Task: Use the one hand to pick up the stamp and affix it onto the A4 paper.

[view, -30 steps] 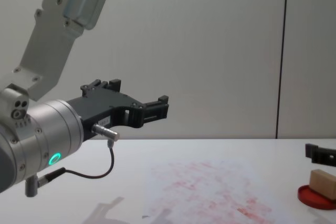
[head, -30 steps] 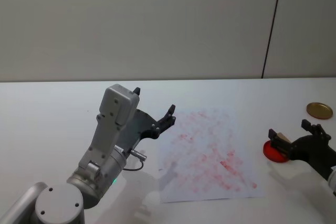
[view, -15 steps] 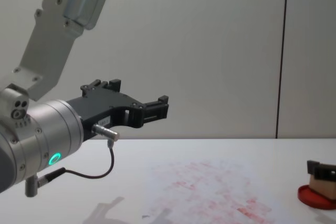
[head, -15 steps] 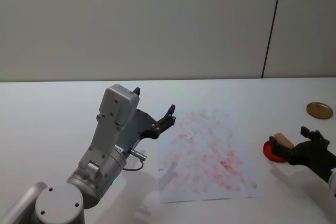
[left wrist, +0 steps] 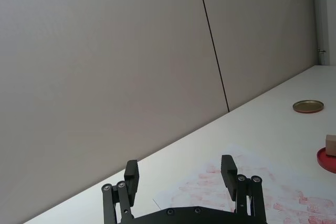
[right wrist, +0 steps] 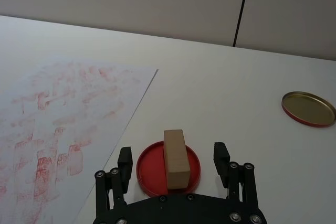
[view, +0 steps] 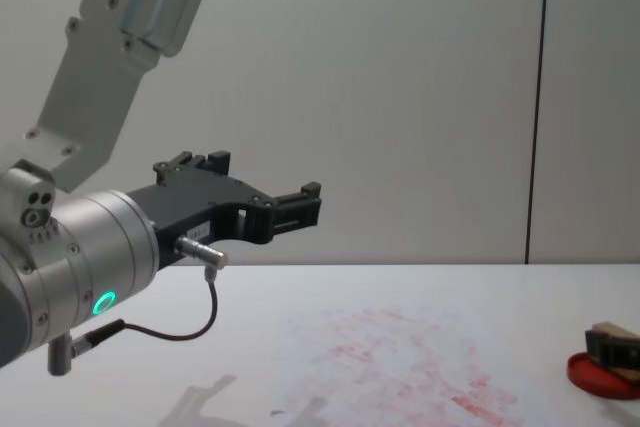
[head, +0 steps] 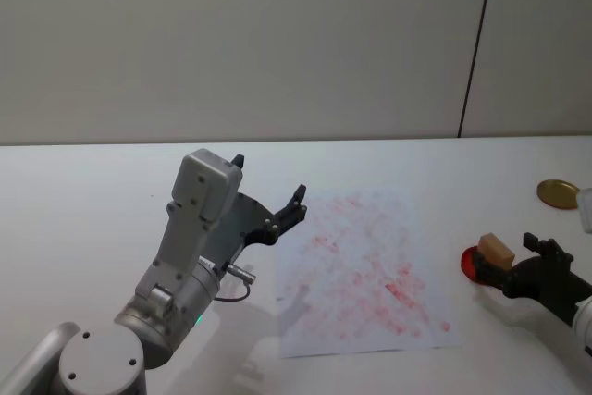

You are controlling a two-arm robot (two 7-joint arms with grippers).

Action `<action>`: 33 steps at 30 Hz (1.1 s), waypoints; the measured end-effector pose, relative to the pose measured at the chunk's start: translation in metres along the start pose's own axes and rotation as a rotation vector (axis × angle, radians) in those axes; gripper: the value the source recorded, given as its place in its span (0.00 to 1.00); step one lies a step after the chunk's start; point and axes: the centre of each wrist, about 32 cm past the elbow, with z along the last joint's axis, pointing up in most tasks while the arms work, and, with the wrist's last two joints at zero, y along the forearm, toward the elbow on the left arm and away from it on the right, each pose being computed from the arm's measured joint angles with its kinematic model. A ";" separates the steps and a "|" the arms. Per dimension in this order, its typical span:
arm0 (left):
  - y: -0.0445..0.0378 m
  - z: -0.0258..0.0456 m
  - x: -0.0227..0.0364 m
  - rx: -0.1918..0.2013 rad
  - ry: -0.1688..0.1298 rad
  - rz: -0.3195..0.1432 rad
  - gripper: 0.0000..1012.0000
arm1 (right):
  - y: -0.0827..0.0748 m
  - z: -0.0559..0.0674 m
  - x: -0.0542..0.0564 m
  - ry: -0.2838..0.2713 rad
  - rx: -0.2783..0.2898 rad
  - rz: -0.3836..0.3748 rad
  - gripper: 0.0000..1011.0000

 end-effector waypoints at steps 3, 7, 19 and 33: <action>0.0000 0.0000 0.0000 0.000 0.000 0.000 0.98 | 0.001 -0.001 0.001 0.000 -0.005 0.000 0.92; 0.0000 0.0000 0.0000 0.000 0.000 0.000 0.98 | 0.004 -0.003 0.001 0.000 -0.011 0.001 0.79; 0.0000 0.0000 0.0000 0.000 0.000 0.000 0.98 | 0.008 -0.005 0.001 -0.005 -0.010 0.004 0.48; 0.0000 0.0000 0.0000 0.000 0.000 0.000 0.98 | 0.011 -0.005 -0.001 -0.027 0.015 0.007 0.21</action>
